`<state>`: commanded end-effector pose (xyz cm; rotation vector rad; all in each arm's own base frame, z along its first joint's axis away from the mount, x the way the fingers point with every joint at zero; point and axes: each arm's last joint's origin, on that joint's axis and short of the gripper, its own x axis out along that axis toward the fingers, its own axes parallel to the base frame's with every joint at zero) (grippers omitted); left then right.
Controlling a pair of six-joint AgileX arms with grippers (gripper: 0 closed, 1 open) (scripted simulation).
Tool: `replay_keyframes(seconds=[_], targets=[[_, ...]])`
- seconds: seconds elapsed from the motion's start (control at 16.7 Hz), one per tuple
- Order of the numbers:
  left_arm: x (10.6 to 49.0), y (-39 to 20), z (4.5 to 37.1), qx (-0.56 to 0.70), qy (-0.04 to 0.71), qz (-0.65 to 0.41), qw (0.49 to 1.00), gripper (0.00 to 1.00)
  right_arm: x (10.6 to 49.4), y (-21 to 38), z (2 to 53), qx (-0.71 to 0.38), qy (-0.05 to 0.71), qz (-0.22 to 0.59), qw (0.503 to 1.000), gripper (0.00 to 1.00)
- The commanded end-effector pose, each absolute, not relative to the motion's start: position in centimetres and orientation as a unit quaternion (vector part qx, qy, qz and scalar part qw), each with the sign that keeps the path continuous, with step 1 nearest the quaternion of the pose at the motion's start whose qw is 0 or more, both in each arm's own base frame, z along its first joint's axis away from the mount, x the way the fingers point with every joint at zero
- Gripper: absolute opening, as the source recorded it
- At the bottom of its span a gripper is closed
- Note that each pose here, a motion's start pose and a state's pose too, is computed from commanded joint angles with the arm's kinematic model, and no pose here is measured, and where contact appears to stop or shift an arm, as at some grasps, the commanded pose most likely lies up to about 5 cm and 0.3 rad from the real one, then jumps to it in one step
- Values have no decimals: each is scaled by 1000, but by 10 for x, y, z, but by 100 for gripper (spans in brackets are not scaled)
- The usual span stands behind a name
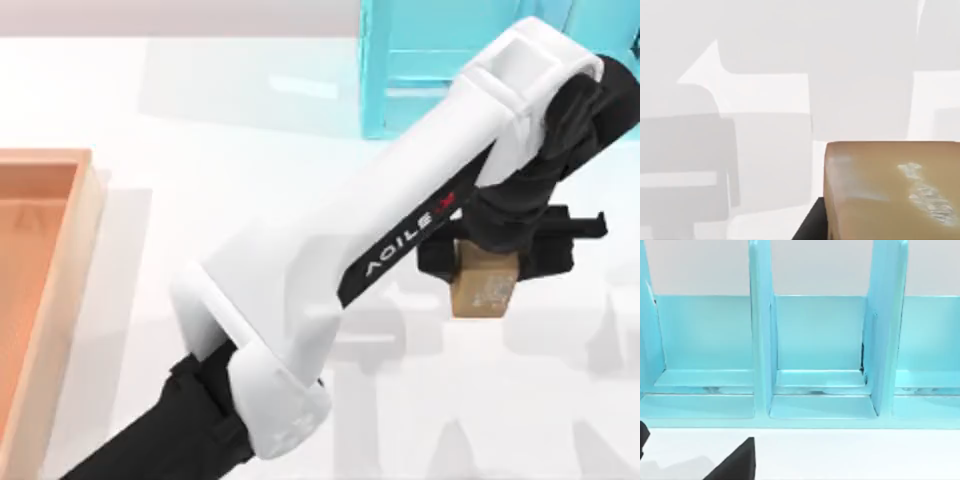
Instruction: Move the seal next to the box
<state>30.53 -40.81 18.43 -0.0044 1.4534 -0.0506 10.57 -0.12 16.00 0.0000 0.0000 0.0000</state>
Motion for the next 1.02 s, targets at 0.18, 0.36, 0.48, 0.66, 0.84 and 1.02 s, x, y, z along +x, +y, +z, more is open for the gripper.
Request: replay_keyframes(seconds=[0.18,0.36,0.48,0.66,0.84,1.02], targets=[[328,-391,196,-4,663,-26,748,0,106,-1,160,0,0,0,1000,100],[354,-364,210,-3,664,-23,748,0,106,-1,160,0,0,0,1000,100],[368,-348,216,-3,664,-20,748,0,106,-1,160,0,0,0,1000,100],[386,-321,226,-2,663,-19,749,0,106,-1,160,0,0,0,1000,100],[401,-294,235,2,662,-20,749,0,106,-1,160,0,0,0,1000,100],[414,-262,244,1,661,-15,750,0,106,-1,160,0,0,0,1000,100]])
